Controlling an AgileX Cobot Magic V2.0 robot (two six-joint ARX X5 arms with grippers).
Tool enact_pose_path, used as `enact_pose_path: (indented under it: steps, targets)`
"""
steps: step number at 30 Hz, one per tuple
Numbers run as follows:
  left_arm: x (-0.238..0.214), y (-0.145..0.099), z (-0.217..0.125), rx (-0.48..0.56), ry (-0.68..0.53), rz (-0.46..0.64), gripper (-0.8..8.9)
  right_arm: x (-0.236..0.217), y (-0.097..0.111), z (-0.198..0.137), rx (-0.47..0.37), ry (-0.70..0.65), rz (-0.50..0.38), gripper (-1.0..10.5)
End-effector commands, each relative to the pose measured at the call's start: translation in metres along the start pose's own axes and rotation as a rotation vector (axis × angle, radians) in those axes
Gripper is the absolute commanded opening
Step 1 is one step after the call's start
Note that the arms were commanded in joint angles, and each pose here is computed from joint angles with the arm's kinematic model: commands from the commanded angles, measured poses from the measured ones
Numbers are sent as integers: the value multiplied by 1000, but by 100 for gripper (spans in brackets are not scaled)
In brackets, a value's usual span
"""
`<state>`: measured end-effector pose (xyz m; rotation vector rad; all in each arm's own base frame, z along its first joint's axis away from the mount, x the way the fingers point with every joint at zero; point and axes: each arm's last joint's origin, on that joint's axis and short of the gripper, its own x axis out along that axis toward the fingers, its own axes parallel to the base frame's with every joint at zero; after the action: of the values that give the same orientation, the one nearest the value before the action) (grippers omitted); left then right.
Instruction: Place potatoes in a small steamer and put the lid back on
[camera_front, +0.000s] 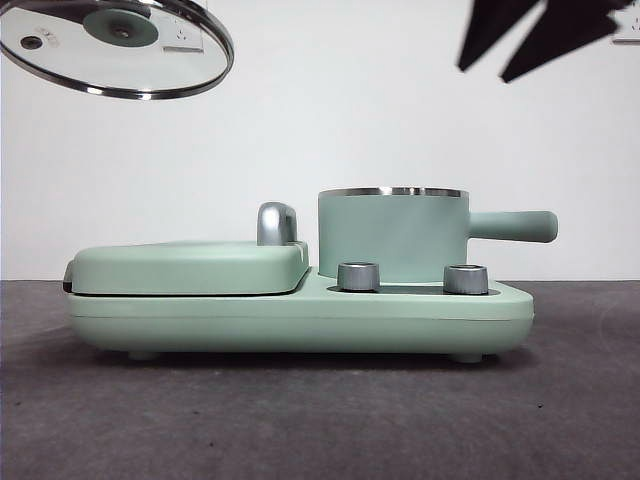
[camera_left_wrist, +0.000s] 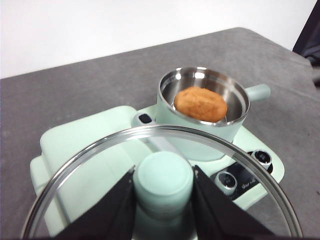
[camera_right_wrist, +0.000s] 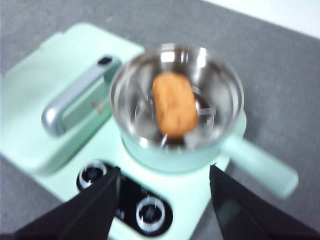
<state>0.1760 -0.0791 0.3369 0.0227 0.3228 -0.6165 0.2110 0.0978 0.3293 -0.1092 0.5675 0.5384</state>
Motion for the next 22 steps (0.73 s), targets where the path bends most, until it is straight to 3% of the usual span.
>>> enact_pose_path:
  steps: [1,13,22]
  targets:
    - [-1,-4,10,13,-75,-25,9,-9,4,-14,7,-14,9,262]
    - [41,-21,18,60,-166,-132,9,-62,18,-51,-107,-206,11,261]
    - [99,-34,19,77,-173,-182,9,-93,19,-60,-108,-286,-45,254]
